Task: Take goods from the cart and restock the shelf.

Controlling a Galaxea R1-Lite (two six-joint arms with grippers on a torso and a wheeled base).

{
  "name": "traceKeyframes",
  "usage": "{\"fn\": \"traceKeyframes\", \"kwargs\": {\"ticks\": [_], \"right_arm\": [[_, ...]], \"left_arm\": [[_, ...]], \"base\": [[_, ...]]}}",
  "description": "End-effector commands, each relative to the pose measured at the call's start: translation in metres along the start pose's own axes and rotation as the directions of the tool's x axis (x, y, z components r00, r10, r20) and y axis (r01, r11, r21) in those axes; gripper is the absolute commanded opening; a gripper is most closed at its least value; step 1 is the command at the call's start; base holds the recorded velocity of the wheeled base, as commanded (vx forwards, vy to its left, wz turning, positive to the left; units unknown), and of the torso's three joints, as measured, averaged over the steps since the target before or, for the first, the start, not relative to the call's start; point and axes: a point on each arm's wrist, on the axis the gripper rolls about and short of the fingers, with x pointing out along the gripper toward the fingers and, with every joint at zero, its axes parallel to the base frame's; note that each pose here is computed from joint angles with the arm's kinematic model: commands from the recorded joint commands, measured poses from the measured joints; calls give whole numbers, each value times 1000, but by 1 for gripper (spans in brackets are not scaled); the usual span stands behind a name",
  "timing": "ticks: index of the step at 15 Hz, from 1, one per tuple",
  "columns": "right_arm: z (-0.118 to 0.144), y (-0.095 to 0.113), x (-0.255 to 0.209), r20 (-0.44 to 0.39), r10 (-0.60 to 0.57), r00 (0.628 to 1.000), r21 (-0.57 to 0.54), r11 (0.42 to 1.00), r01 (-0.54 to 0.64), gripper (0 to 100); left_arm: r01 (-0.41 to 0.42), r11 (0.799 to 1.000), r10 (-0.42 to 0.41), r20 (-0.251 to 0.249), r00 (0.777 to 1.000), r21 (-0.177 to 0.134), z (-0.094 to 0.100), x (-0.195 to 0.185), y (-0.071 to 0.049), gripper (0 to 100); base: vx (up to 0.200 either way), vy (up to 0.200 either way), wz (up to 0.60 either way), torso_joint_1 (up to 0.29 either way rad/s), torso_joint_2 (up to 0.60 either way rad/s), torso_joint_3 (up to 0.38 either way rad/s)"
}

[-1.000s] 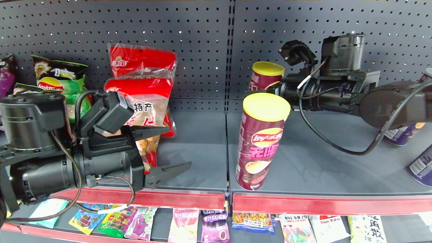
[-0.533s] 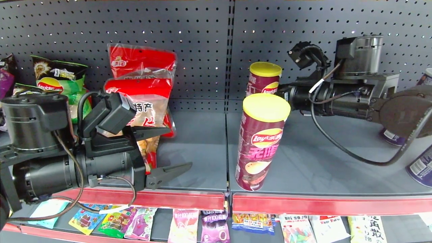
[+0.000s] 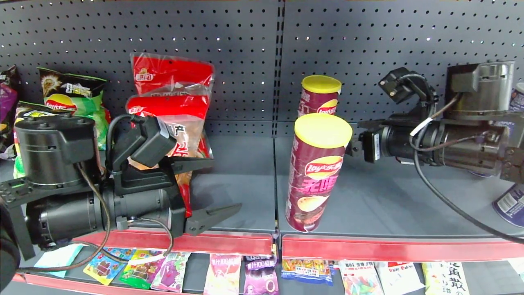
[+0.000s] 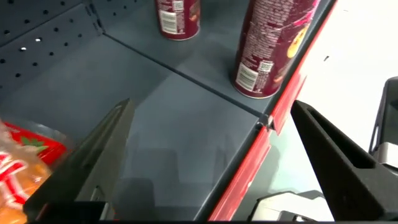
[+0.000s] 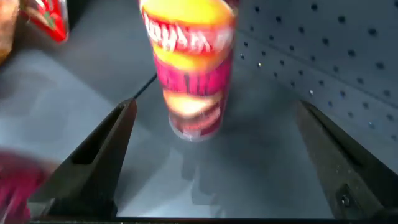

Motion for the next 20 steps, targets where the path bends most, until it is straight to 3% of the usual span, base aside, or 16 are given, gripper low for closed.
{"fn": "traceKeyframes", "kwargs": {"ticks": [1, 5, 7, 10, 13, 20], "right_arm": [[-4, 4, -35, 26, -4, 1000, -3, 1000, 4, 100], [-34, 14, -88, 22, 3, 1000, -1, 1000, -3, 100], [-38, 15, -100, 32, -3, 999, -1, 1000, 3, 100], [-48, 18, -124, 64, -10, 998, -4, 1000, 10, 100], [-52, 18, -143, 105, -38, 994, -2, 999, 38, 100], [-51, 11, -150, 121, -95, 988, 14, 995, 94, 100]], "left_arm": [[18, 1000, -18, -16, 1000, -6, -4, 5, -2, 100], [33, 999, -33, -32, 999, -6, -4, 18, -4, 100], [33, 999, -33, -24, 999, -2, -1, 21, -3, 100], [70, 998, -71, -52, 996, -8, -6, 38, -7, 100], [92, 996, -92, -83, 992, -7, -13, 51, -11, 100], [105, 994, -103, -111, 988, 11, -20, 81, -2, 100]], "base": [[0, 0, 0, 0, 0, 0], [0, 0, 0, 0, 0, 0], [0, 0, 0, 0, 0, 0], [0, 0, 0, 0, 0, 0], [0, 0, 0, 0, 0, 0], [0, 0, 0, 0, 0, 0]]}}
